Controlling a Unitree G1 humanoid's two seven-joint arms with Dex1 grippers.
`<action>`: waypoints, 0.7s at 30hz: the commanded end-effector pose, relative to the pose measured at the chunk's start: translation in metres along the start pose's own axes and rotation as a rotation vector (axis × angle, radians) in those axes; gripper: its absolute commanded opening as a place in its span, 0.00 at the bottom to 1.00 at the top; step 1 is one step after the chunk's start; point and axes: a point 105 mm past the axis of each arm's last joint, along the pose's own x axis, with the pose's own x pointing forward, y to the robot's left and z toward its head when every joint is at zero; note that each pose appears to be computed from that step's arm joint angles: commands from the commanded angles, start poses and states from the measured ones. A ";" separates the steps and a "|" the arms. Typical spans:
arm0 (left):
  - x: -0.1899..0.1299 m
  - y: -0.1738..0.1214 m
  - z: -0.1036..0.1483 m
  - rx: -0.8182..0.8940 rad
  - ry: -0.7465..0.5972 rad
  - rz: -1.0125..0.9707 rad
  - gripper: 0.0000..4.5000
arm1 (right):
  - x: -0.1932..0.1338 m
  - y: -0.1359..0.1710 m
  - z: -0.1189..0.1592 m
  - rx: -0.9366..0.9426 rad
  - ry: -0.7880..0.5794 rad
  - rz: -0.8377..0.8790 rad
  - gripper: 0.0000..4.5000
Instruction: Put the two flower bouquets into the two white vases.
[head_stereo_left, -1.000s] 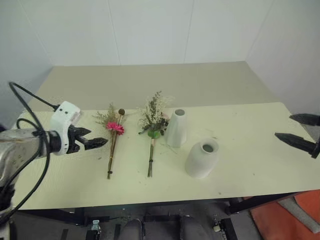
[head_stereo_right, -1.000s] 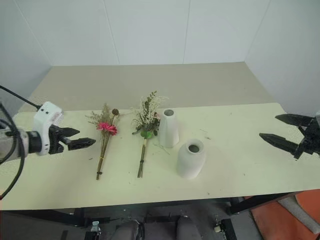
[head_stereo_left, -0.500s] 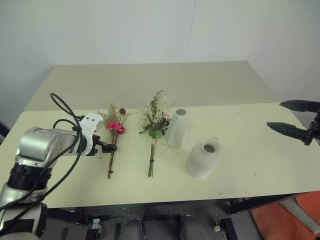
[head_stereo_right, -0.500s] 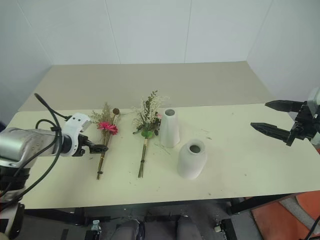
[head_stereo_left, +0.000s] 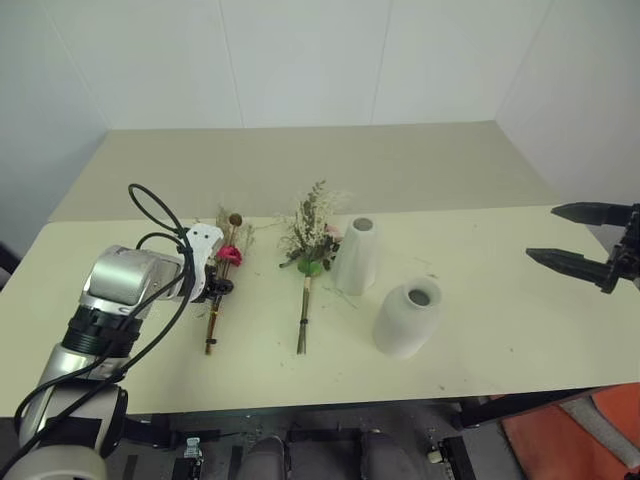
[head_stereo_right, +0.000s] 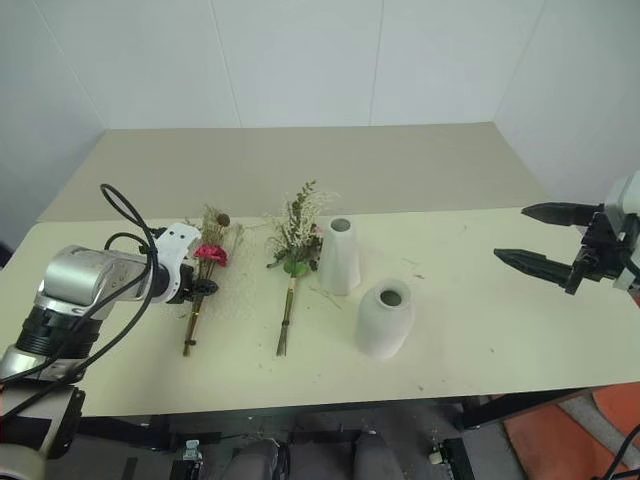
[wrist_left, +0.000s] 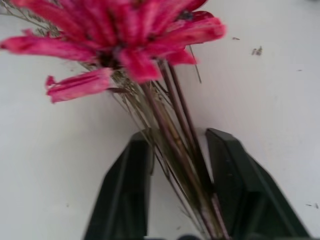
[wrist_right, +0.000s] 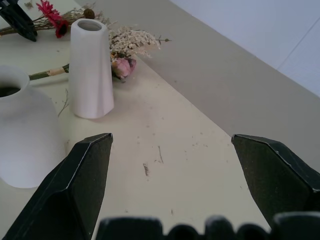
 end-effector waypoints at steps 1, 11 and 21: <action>-0.008 0.002 0.017 0.014 -0.098 0.021 0.17 | -0.010 -0.003 0.018 -0.056 -0.045 -0.039 1.00; -0.070 0.043 0.084 -0.015 -0.647 0.298 0.17 | -0.012 -0.002 0.014 -0.047 -0.046 -0.057 1.00; -0.078 0.033 0.121 -0.019 -0.695 0.285 0.17 | -0.009 -0.001 0.014 -0.047 -0.066 -0.064 1.00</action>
